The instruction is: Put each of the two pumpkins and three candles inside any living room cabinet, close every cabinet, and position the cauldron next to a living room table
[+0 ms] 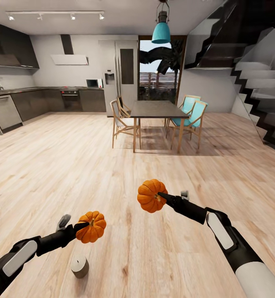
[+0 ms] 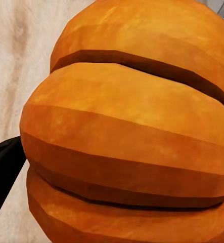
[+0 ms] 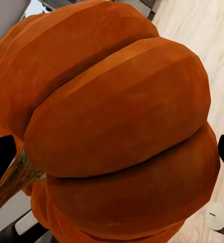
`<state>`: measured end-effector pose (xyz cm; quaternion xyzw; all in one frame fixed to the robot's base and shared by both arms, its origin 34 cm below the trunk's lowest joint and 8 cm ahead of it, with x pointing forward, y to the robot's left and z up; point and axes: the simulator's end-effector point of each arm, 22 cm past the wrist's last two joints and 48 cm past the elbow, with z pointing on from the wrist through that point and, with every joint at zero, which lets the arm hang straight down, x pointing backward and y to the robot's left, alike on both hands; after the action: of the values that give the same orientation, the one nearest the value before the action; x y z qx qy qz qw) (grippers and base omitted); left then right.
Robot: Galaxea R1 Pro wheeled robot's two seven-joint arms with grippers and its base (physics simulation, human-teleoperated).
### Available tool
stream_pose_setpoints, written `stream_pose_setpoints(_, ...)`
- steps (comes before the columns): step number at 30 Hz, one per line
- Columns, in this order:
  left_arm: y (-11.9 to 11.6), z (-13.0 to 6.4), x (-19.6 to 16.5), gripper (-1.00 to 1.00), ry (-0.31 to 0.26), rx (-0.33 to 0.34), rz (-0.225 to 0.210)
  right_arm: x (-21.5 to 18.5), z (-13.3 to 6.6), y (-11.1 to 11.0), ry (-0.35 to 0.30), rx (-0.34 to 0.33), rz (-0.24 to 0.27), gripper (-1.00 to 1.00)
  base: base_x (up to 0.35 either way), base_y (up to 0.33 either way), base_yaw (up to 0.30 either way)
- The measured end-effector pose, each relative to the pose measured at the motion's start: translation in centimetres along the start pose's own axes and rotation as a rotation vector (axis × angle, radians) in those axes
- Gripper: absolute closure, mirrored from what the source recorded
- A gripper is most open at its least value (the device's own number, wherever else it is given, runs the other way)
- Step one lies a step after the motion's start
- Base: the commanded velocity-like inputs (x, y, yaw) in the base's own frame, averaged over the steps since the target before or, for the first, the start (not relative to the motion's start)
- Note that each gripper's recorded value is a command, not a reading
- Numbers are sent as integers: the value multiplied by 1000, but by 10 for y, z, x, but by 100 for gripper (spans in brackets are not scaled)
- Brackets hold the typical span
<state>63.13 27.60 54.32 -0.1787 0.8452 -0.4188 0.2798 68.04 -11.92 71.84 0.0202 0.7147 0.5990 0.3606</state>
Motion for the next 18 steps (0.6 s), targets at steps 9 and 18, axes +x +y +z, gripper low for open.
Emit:
stream_pose_setpoints(9, -21, -10, -13, 100, -9, 7, 7, -12, 0, 16, -2, 4, 4, 100, 0, 0, 56)
stream_pose_setpoints(18, -43, -20, -25, 100, -19, 15, 16, -26, -1, 36, -7, 0, -2, 100, 0, 0, 119)
